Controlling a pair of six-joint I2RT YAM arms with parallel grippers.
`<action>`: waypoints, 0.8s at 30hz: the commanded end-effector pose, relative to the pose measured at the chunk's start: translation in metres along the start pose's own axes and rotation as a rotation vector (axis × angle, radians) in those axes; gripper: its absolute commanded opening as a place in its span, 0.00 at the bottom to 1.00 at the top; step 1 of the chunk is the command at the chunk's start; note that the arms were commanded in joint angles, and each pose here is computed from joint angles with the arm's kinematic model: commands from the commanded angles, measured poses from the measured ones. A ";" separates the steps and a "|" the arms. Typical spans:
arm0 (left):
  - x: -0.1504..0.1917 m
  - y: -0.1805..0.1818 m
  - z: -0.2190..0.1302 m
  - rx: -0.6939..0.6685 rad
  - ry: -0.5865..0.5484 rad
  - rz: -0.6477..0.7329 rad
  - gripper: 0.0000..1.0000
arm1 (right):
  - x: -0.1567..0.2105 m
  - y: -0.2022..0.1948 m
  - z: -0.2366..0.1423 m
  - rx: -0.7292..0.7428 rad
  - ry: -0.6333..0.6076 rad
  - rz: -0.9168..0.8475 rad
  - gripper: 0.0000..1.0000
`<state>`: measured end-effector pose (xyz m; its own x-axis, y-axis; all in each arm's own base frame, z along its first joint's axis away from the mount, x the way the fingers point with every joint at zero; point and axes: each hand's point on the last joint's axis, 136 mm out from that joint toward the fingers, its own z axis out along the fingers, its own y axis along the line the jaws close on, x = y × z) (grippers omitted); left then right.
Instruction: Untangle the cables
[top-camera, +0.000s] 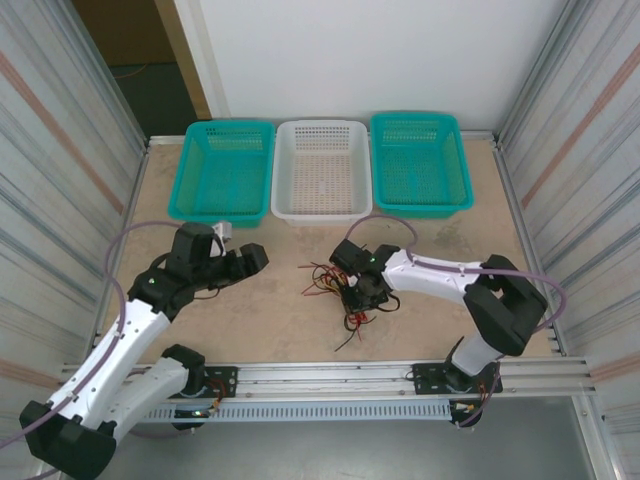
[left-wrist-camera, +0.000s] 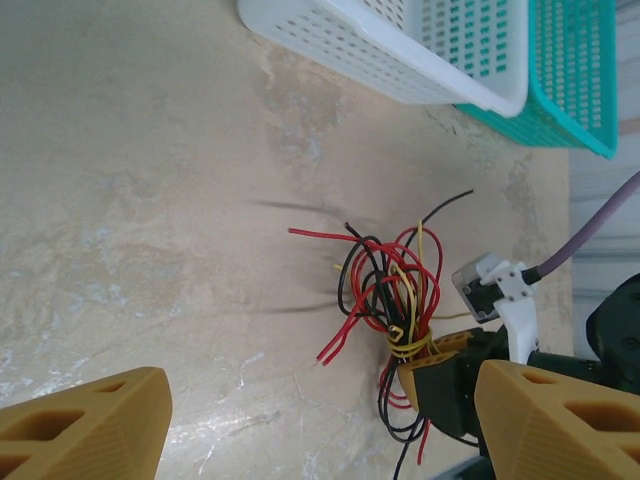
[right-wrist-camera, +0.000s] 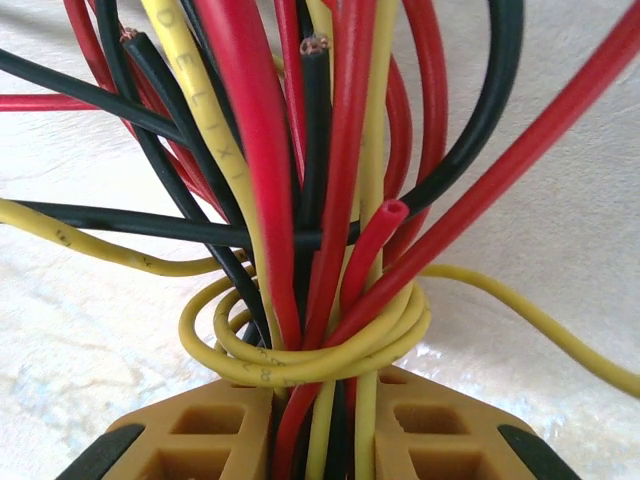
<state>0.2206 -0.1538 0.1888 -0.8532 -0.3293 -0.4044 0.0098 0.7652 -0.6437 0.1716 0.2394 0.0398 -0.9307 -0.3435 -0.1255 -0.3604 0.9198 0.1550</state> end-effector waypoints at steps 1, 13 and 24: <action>0.005 -0.030 0.000 0.131 0.069 0.089 0.81 | -0.020 0.027 -0.054 -0.045 -0.174 -0.154 0.16; 0.019 -0.105 0.003 0.399 0.201 0.217 0.99 | -0.034 0.083 -0.137 -0.144 -0.345 -0.407 0.17; 0.028 -0.095 0.003 0.385 0.236 0.169 0.96 | -0.043 0.114 -0.138 -0.135 -0.354 -0.491 0.18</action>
<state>0.2057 -0.2355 0.2306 -0.9169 -0.0694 -0.3932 0.2943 0.5479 -0.7831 0.1623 0.3060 0.1790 -0.6631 -0.5968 -0.4518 -0.7073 0.6970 0.1175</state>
